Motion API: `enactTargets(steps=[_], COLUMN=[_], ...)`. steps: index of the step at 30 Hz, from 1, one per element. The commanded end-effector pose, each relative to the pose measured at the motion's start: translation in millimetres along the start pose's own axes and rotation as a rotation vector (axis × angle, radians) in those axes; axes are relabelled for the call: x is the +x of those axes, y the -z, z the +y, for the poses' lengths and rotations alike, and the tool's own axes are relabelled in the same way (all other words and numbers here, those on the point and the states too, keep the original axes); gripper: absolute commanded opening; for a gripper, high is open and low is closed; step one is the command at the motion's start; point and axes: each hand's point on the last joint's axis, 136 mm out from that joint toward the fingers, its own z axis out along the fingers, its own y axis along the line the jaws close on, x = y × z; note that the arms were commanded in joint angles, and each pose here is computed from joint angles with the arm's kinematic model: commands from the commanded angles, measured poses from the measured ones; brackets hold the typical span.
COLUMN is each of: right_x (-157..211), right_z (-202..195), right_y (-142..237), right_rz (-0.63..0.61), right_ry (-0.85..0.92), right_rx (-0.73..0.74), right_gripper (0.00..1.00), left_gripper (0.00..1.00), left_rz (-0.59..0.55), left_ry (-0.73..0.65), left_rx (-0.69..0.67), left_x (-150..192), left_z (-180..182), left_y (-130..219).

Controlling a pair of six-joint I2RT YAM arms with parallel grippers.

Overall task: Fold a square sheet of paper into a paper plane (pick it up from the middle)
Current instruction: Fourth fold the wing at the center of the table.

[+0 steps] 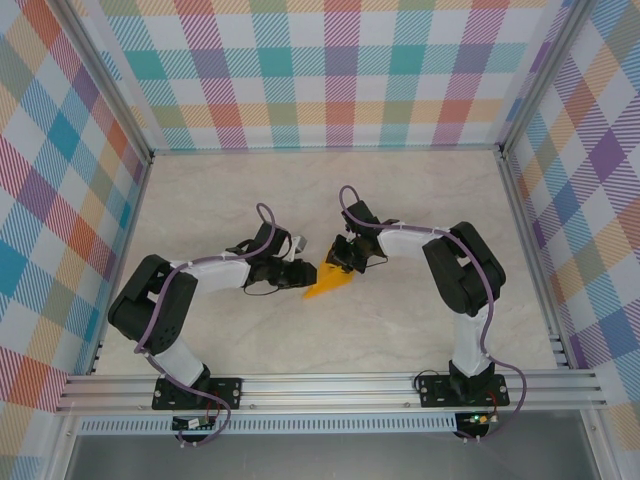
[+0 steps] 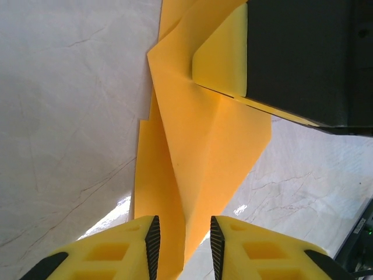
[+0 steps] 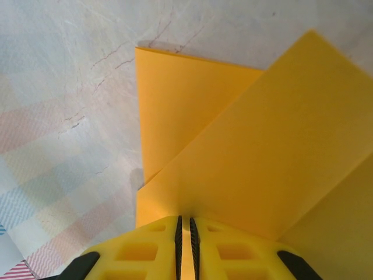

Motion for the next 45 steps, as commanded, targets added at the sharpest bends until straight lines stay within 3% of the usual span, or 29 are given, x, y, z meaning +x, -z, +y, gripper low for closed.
enactTargets(steps=[1,8,22,30,45], right_x=[0.6,1.3,2.3,1.5,-7.7], right_z=[-14.6,-16.6,-29.4,-40.7,19.8], right_y=[-3.3,-3.3,-6.5,-7.1,17.0], right_rz=[-0.001,0.0,0.007,-0.002,-0.052], right_ry=[-0.028,-0.033,-0.055,-0.09,0.077], right_rx=[0.036,0.047,0.094,0.129,-0.119], right_gripper=[0.14,0.14,0.13,0.13,0.18], left_gripper=[0.29,0.28,0.08,0.08,0.05], left_rz=[0.028,0.058,0.043,0.077,0.106], left_ry=[-0.074,-0.073,-0.047,-0.033,-0.027], left_rx=[0.03,0.029,-0.096,-0.119,-0.095], left_x=[4.1,7.1,6.0,11.1,12.5], left_z=[-6.6,-4.7,19.4,24.4,19.7], left_y=[-5.2,-11.0,-12.6,-14.0,-17.0])
